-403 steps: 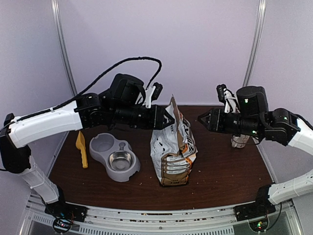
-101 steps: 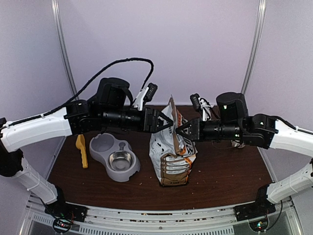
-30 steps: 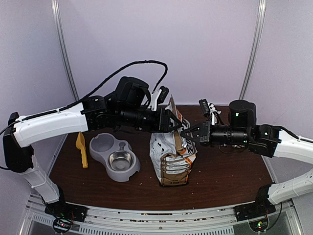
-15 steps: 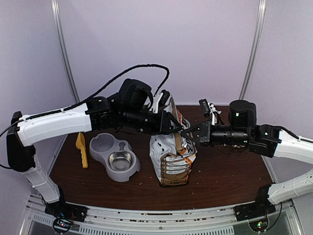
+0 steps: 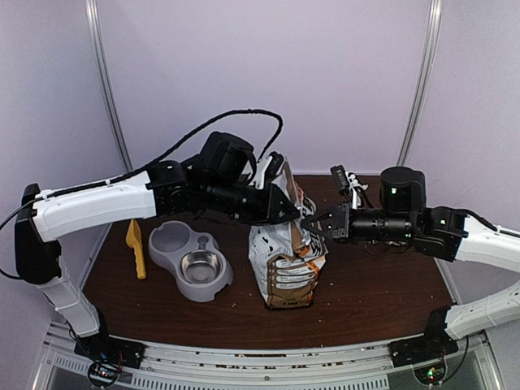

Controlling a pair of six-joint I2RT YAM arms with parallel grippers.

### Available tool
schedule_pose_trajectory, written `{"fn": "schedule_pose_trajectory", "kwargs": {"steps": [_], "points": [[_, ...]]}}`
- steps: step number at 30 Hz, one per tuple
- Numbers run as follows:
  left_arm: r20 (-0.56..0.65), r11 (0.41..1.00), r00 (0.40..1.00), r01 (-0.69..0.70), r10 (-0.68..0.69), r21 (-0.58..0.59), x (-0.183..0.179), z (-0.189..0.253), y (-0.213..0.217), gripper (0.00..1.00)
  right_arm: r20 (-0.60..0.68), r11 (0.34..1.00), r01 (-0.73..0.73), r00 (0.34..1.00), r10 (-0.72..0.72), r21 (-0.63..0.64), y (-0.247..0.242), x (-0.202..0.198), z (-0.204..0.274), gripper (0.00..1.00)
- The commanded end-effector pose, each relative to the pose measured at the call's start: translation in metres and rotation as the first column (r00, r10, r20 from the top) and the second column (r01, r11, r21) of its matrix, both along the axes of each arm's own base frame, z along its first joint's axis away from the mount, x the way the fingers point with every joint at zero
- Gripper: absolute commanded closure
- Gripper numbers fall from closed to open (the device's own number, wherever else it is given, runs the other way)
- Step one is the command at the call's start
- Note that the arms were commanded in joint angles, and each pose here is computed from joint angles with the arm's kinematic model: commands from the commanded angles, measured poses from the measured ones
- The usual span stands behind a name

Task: Serve the pet food
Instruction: Open the seal of the pet food bag.

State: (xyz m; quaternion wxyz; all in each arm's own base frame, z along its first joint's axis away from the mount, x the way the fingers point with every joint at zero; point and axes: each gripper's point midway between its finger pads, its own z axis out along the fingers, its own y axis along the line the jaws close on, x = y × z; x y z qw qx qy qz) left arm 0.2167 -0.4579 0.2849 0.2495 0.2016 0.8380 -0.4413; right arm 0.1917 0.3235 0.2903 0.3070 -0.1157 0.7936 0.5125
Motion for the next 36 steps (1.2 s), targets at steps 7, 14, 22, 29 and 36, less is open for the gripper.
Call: {"fn": "schedule_pose_trajectory", "kwargs": {"steps": [7,14,22,29,36], "points": [[0.021,0.999,1.0,-0.004,0.005,-0.037,0.005,0.015,-0.003,0.93,0.033,0.998,0.035,0.999,-0.034,-0.046,-0.005,0.007,0.006,1.0],[0.046,0.999,0.999,-0.008,0.011,-0.053,0.001,0.032,0.008,0.75,0.021,0.998,0.036,0.999,-0.035,-0.043,-0.004,0.007,0.006,1.0],[0.06,0.997,0.997,-0.041,0.045,-0.068,-0.001,0.041,0.02,0.57,0.023,0.999,0.029,0.999,-0.028,-0.024,-0.001,0.007,0.007,1.0],[0.051,0.997,0.999,0.017,-0.013,-0.082,-0.007,0.043,-0.004,0.63,0.025,0.999,0.027,0.999,-0.027,-0.027,-0.002,0.007,0.008,1.0],[0.028,0.998,1.0,0.015,-0.013,-0.06,-0.005,0.029,-0.009,0.62,0.025,0.999,0.024,0.999,-0.024,-0.023,-0.003,0.005,0.009,1.0]]}}
